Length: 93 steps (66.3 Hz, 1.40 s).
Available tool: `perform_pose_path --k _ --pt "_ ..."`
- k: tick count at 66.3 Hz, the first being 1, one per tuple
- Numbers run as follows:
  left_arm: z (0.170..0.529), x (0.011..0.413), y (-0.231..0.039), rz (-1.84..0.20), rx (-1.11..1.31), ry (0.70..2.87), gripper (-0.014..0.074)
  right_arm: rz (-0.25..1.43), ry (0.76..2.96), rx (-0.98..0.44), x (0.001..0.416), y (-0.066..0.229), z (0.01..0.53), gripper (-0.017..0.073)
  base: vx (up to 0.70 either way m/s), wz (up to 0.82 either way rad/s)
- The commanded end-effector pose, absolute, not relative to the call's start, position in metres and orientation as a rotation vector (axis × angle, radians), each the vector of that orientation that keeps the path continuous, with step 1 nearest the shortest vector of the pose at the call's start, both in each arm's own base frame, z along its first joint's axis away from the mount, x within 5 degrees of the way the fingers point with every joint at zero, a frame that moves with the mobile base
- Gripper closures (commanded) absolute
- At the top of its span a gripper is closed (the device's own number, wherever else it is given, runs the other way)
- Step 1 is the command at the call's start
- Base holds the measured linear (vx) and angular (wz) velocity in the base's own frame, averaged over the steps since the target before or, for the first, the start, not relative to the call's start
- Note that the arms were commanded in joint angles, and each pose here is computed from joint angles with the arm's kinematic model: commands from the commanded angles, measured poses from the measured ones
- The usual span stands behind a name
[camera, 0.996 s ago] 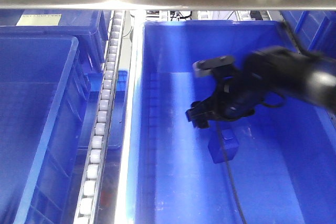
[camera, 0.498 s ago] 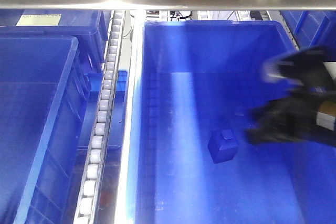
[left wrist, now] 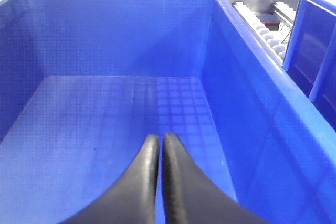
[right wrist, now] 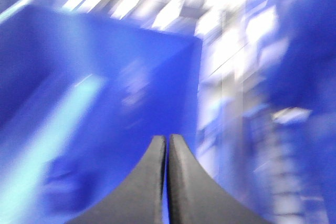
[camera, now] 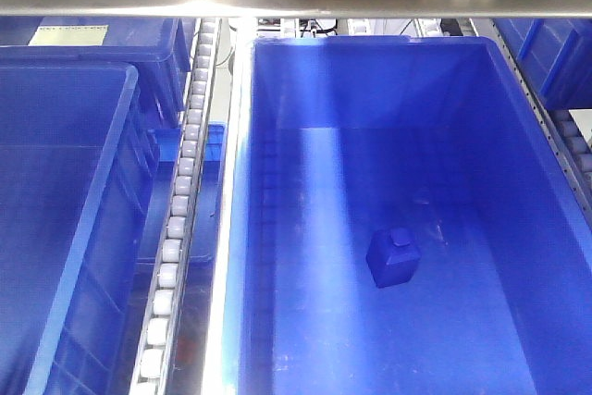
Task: Pour parts from conveyor to right shelf
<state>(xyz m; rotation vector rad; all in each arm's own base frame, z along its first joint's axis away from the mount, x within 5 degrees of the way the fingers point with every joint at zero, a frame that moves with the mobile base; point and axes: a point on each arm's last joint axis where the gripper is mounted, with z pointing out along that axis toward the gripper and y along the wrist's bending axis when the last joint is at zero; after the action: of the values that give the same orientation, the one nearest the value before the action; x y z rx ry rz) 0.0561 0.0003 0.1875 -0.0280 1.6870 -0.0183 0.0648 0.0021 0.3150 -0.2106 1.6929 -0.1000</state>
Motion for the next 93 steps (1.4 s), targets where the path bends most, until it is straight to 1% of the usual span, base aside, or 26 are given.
perform_pose_path --k 1,10,20,67,78,84,93 --pt "0.2 0.055 0.0 -0.037 -0.034 1.596 0.06 -0.121 1.528 -0.198 0.055 0.001 0.32 0.0567 0.0 0.0" --pt "0.2 0.055 0.0 -0.037 -0.034 1.596 0.06 -0.068 1.475 -0.171 0.047 0.002 0.303 0.0567 0.0 0.0" --pt "0.2 0.055 0.0 -0.037 -0.034 1.596 0.06 -0.025 1.51 -0.151 0.049 0.004 0.287 0.0567 0.0 0.0" --pt "0.2 0.055 0.0 -0.037 -0.034 1.596 0.06 -0.02 1.529 -0.149 0.049 0.004 0.285 0.0567 0.0 0.0" --pt "0.2 0.055 0.0 -0.037 -0.034 1.596 0.06 -0.021 1.499 -0.143 0.044 0.003 0.286 0.0567 0.0 0.0" --pt "0.2 0.055 0.0 -0.037 -0.034 1.596 0.06 -0.041 1.478 -0.116 0.041 0.002 0.283 0.0567 0.0 0.0" --pt "0.2 0.055 0.0 -0.037 -0.034 1.596 0.06 0.013 1.504 -0.03 0.042 0.002 0.257 0.0567 0.0 0.0"
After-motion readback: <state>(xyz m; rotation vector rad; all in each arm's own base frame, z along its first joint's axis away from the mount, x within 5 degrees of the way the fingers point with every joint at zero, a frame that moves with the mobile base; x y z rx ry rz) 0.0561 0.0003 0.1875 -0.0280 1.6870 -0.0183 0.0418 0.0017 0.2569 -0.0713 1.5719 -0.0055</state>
